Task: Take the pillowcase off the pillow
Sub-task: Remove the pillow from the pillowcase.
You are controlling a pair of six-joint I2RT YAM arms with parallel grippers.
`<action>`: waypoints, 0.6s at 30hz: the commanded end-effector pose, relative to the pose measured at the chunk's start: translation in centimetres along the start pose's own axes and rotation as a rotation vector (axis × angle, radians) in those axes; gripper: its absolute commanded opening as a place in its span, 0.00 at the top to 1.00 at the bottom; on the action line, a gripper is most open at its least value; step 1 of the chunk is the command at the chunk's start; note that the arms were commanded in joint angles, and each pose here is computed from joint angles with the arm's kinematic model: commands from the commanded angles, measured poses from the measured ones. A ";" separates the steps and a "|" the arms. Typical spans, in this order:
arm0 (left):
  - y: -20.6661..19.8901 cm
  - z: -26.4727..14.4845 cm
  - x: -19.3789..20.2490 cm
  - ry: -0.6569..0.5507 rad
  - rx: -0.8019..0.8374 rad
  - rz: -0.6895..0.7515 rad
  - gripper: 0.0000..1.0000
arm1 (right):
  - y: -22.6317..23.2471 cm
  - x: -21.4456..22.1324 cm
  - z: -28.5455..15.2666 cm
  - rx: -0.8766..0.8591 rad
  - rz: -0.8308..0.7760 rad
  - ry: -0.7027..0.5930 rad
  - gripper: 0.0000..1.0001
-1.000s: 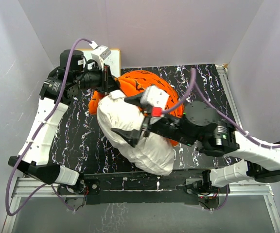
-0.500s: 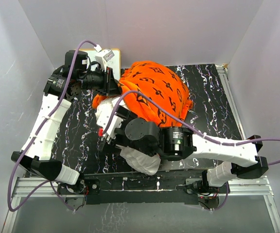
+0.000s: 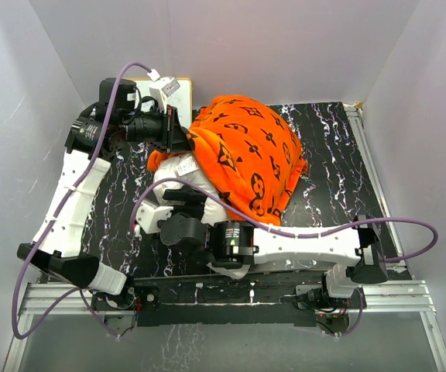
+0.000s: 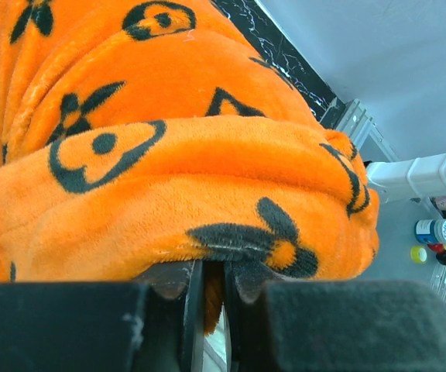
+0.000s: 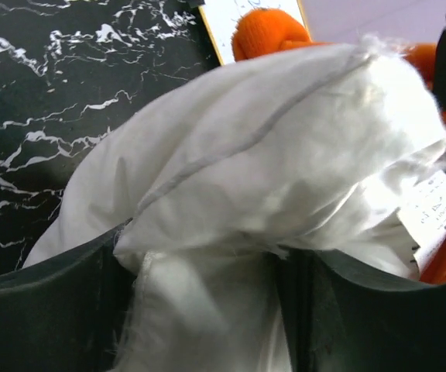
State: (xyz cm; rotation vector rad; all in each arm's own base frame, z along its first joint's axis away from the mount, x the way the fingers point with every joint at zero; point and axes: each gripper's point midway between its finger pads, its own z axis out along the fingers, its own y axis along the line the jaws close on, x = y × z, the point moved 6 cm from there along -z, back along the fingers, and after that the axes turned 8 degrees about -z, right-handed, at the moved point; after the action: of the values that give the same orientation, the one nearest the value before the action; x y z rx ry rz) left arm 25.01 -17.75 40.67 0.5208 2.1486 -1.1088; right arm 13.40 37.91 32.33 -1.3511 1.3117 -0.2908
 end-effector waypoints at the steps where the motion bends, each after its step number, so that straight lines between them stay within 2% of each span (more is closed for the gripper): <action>1: -5.2 -3.5 -2.5 -0.136 0.154 0.121 1.00 | -2.8 0.7 0.4 0.098 0.107 0.026 0.42; 3: -5.4 -3.6 -2.8 -0.143 0.158 0.127 1.00 | -2.8 0.1 0.0 0.041 0.141 -0.024 0.62; 5: -5.6 -3.8 -3.1 -0.152 0.161 0.133 1.00 | -3.1 -1.5 -1.0 -0.058 0.211 -0.133 0.89; 6: -5.7 -3.8 -3.3 -0.157 0.163 0.137 1.00 | -3.4 -2.6 -2.0 -0.116 0.257 -0.213 0.92; 9: -5.8 -3.9 -3.8 -0.173 0.158 0.152 1.00 | -5.6 -6.5 -6.7 -0.344 0.414 -0.537 0.92; 12: -5.6 -3.8 -4.5 -0.201 0.139 0.169 1.00 | -8.4 -9.3 -11.9 -0.519 0.505 -0.800 0.92; 18: -4.9 -2.8 -6.3 -0.253 0.115 0.178 1.00 | -11.1 -11.5 -17.4 -0.731 0.549 -1.020 0.92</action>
State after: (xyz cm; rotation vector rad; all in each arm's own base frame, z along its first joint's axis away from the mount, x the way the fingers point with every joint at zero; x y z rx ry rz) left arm 23.89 -17.89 45.00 0.5662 2.0246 -1.1558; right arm 8.96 35.16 44.51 -1.2866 1.1909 0.6330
